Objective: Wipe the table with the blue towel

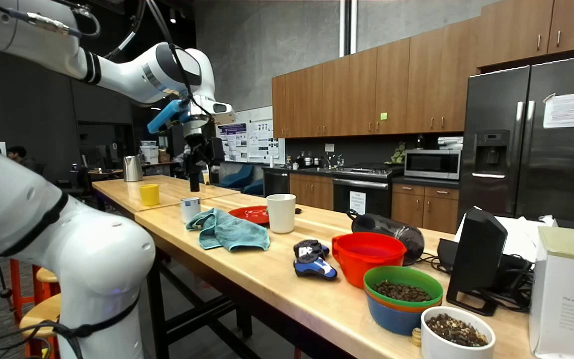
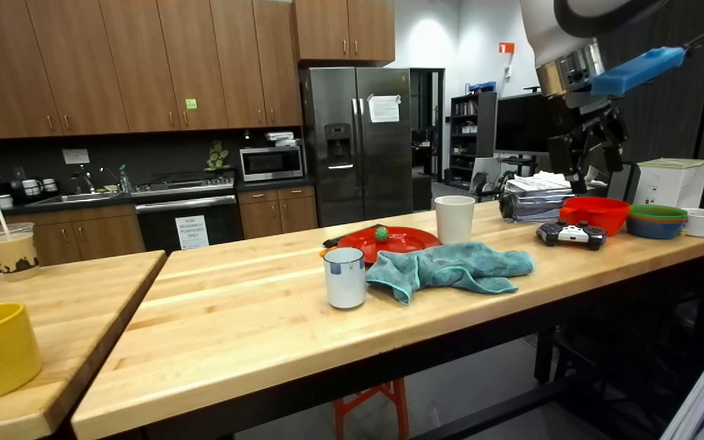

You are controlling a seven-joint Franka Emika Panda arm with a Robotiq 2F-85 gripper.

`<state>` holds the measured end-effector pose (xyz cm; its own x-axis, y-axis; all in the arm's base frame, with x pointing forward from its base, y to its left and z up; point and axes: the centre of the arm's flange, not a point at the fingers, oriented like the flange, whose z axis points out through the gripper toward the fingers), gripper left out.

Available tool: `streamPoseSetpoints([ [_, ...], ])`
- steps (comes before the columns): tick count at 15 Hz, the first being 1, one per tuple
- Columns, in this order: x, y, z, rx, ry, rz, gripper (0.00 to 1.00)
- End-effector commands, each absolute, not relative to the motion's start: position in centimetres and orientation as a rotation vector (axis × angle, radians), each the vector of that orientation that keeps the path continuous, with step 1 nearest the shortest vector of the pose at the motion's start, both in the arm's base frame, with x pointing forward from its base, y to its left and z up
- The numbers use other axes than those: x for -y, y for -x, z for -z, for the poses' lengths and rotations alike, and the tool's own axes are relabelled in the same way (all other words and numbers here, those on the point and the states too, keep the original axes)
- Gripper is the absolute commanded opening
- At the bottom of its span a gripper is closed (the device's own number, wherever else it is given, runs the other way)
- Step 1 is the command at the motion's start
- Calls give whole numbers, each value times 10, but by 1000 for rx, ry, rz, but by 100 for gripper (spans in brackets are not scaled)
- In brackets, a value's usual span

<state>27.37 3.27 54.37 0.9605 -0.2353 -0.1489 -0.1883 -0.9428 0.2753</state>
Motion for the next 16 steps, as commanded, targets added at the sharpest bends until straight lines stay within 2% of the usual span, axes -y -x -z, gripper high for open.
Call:
streamPoseSetpoints([
  [1,-33,-274,-544,313,-2851,262,100],
  [12,-33,-274,-544,313,-2851,262,100],
  [16,-47,-270,-570,291,-2862,146,100],
])
